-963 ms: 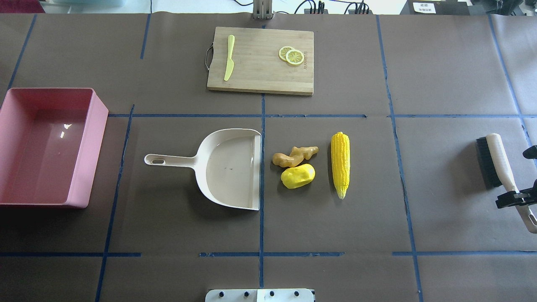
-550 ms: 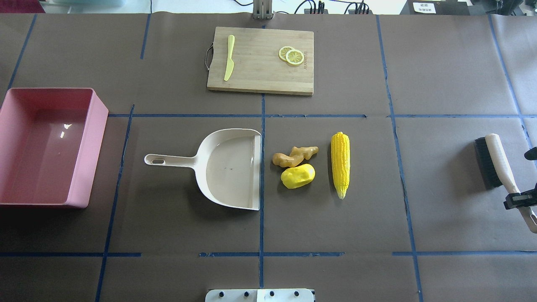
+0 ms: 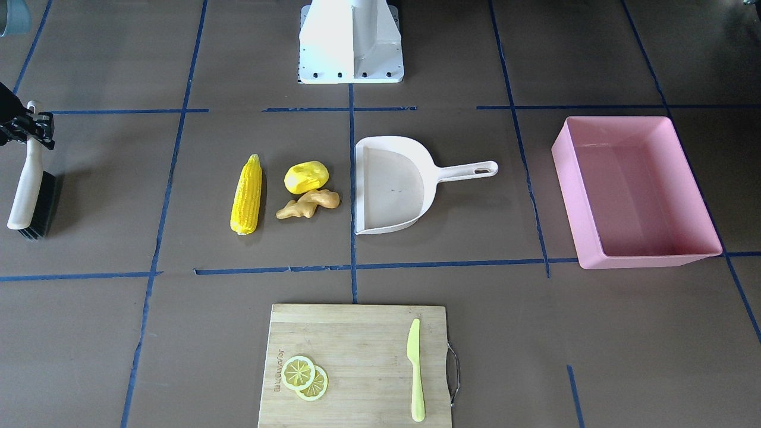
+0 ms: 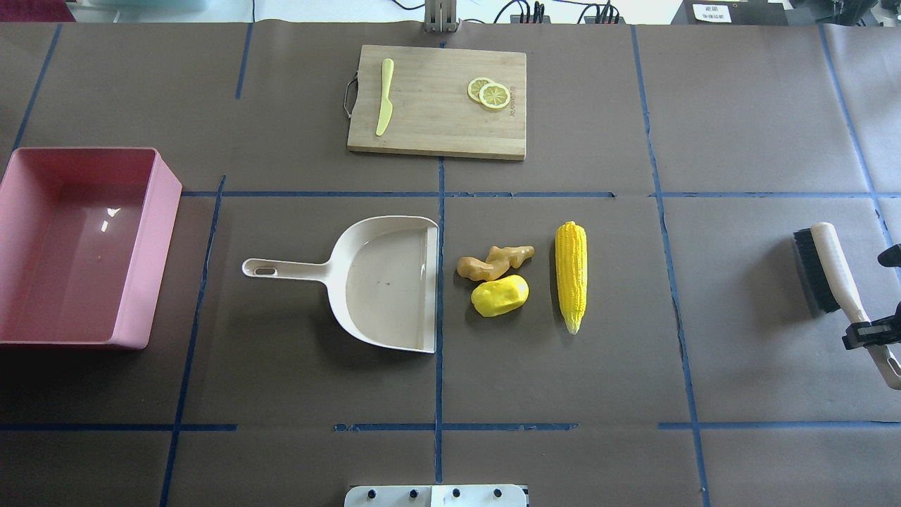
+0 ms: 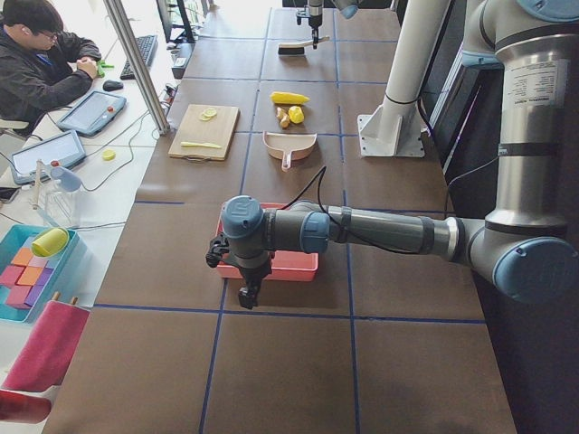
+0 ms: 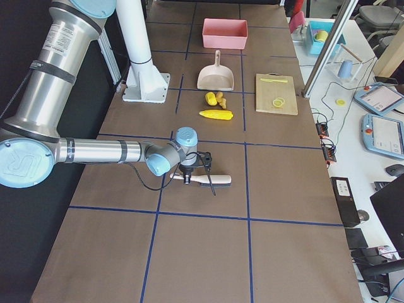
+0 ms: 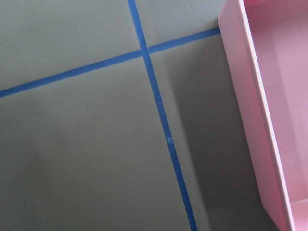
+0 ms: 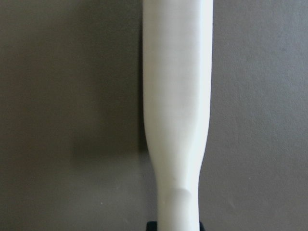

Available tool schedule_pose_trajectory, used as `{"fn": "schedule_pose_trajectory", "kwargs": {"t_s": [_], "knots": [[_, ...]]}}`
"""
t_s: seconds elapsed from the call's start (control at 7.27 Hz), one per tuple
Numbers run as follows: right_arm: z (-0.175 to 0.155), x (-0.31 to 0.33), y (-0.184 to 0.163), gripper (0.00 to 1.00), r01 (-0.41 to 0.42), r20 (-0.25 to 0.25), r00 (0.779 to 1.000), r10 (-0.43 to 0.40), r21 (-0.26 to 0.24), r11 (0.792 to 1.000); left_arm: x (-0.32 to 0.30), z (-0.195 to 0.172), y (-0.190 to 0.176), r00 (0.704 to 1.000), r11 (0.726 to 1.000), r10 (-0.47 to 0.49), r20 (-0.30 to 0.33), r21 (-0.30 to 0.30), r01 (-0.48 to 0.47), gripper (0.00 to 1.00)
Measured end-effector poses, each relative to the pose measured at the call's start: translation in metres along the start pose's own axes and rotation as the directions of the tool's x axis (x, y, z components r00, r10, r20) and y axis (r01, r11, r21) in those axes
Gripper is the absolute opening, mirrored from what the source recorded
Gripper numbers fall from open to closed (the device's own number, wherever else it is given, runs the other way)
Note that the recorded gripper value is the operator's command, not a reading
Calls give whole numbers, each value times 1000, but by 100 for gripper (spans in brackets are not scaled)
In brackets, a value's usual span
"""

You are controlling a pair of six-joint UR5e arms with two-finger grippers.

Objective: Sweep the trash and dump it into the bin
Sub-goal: 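Lower the right gripper onto the white brush handle and grasp it, then move the left gripper to the beige dustpan handle and grasp it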

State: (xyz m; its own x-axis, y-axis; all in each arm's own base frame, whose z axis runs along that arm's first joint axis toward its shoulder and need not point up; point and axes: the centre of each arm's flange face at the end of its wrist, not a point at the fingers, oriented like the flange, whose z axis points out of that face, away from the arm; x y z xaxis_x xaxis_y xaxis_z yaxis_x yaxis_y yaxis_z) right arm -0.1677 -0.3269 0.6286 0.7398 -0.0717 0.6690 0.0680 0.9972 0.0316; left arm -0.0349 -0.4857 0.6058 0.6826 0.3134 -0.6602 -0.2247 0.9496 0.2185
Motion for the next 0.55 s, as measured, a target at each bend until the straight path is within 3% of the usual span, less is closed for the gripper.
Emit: {"fn": "schedule_pose_trajectory", "kwargs": {"t_s": [0.55], "knots": [[-4,-8,-3,0,9,14,1000,-9,5,1000,24,-33,-47,991,984,126,32,124,-129,100]]}}
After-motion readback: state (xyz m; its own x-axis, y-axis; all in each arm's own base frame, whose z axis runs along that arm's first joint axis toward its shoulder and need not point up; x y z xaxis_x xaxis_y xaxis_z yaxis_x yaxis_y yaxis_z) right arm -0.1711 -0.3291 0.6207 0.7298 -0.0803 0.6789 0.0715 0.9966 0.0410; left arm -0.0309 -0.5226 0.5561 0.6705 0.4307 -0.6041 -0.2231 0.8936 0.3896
